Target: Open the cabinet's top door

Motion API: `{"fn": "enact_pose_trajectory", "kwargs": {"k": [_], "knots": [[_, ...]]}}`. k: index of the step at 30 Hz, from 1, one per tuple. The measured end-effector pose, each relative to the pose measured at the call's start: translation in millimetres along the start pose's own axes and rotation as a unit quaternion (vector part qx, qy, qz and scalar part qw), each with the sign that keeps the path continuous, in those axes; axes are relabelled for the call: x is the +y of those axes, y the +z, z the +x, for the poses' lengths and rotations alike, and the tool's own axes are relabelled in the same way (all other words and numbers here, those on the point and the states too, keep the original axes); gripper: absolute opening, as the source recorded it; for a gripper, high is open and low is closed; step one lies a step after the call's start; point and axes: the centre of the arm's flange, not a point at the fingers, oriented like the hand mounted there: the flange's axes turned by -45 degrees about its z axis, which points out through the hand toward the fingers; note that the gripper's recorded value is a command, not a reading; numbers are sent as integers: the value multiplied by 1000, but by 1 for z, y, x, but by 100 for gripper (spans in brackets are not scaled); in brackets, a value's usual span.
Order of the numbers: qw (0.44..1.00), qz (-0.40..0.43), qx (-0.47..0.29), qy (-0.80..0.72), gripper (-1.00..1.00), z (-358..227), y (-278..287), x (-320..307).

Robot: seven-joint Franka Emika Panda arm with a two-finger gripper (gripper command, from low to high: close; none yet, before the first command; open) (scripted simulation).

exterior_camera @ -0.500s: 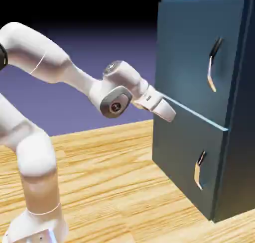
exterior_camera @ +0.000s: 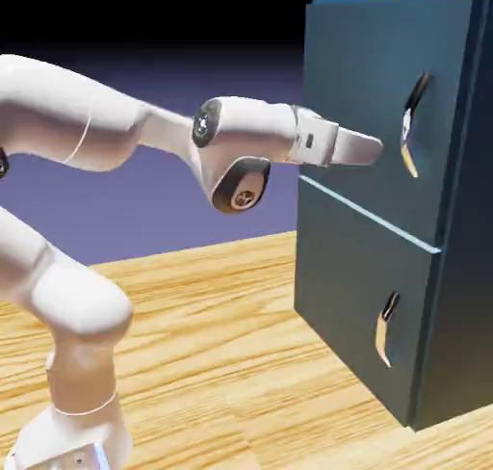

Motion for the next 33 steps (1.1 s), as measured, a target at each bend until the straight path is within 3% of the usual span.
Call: {"fn": "enact_pose_trajectory", "kwargs": {"k": [6, 11, 12, 33], "knots": [[998, -24, 58, 8, 0, 3, -1, 37], [998, -24, 57, 9, 0, 8, 46, 40], [998, -24, 58, 8, -100, 8, 48, 40], [987, -148, 57, 15, -100, -1, -44, -13]]}}
